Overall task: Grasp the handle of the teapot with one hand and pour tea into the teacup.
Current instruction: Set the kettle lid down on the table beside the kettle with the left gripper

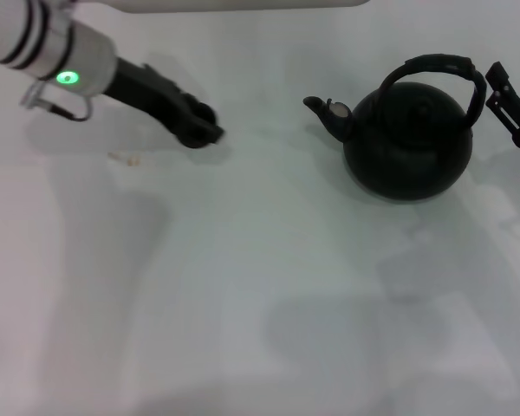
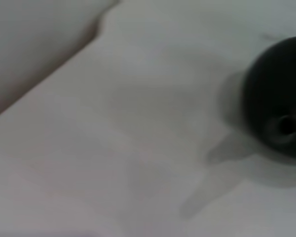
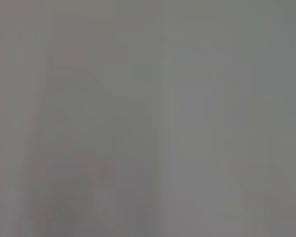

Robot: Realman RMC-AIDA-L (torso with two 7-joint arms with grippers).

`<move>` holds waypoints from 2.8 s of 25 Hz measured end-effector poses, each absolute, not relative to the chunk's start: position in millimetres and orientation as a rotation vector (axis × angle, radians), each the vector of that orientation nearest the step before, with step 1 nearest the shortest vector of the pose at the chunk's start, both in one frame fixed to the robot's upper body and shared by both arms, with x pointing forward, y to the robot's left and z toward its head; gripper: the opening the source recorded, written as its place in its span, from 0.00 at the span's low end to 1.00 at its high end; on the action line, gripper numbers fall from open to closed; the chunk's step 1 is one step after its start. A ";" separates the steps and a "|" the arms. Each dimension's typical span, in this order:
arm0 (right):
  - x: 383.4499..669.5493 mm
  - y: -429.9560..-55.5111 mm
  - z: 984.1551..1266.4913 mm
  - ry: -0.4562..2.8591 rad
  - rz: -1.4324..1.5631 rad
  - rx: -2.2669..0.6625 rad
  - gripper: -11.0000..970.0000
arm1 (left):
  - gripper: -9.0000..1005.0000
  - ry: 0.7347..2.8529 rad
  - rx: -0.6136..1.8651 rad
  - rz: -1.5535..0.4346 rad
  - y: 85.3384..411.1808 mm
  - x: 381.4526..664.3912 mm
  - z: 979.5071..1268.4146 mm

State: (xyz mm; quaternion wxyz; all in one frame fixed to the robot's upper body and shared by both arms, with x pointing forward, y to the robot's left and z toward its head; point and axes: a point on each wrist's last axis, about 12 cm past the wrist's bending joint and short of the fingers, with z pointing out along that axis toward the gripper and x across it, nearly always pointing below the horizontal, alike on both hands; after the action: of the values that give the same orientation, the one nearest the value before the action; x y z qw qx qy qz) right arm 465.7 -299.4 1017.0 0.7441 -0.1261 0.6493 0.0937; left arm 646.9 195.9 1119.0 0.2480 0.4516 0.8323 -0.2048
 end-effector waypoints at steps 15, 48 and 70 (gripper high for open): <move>467.0 -297.8 1017.1 1.425 0.210 -0.274 0.91 | 0.74 2.147 1.612 -0.664 120.1 628.3 1108.3; 465.4 -294.9 1016.4 1.426 0.229 -0.278 0.91 | 0.78 2.189 1.703 -0.603 115.9 620.1 1096.7; 464.1 -296.0 1016.2 1.426 0.225 -0.272 0.91 | 0.84 2.171 1.717 -0.629 108.0 619.4 1100.5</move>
State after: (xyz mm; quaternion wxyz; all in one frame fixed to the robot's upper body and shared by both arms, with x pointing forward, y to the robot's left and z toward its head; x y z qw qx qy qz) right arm 464.1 -296.0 1016.2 0.7422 -0.1240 0.6505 0.1027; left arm 619.4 108.0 1100.5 0.1512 0.5979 0.7561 -0.2190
